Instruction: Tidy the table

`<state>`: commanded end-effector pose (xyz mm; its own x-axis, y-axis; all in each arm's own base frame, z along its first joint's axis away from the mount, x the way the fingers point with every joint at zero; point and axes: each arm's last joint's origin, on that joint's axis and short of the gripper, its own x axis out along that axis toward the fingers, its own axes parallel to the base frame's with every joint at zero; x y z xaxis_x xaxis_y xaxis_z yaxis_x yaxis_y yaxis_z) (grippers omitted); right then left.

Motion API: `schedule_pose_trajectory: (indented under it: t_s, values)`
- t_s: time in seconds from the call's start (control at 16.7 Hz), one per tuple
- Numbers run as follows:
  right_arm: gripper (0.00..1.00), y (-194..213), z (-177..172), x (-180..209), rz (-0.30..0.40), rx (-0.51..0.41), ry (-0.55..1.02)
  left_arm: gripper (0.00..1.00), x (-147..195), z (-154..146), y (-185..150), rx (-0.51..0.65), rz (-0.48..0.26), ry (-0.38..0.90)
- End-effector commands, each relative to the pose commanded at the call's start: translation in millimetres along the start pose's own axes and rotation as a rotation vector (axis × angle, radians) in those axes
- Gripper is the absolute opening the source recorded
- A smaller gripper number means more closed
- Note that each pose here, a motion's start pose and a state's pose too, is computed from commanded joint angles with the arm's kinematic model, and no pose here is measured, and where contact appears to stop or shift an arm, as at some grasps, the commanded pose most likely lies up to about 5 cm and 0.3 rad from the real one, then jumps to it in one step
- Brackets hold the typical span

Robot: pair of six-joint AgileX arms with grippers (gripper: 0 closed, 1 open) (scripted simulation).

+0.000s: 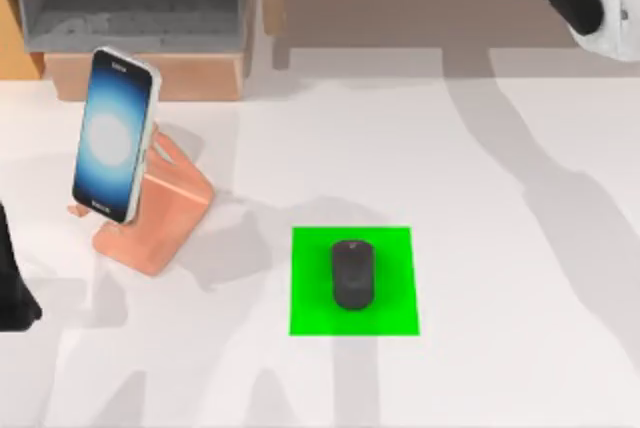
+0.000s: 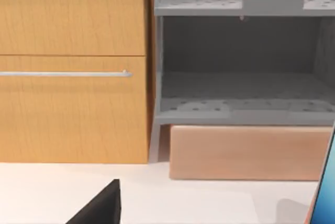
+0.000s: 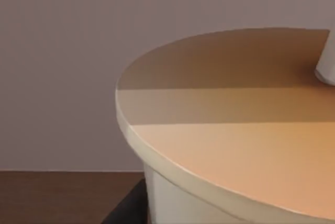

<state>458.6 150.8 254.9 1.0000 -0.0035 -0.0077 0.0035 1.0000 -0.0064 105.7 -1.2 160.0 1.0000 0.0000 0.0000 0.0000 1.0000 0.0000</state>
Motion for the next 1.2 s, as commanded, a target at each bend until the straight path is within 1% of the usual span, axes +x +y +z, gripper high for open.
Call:
schedule_pose_trajectory:
  t_s: [0.54,0.6,0.72,1.2]
  values:
    - [0.00,2.4,1.0,-1.4,0.006,0.001,0.002,1.00,0.0,0.0,0.0,0.000,0.000,0.000]
    - [0.00,1.8,0.2,-2.6,0.013,-0.015,-0.002,1.00,0.0,0.0,0.0,0.000,0.000,0.000]
    - [0.00,0.1,-2.0,-6.7,0.034,-0.060,-0.015,1.00,0.0,0.0,0.0,0.000,0.000,0.000]
    - [0.00,-15.5,-11.9,-38.2,0.139,-0.310,-0.080,1.00,0.0,0.0,0.0,0.000,0.000,0.000]
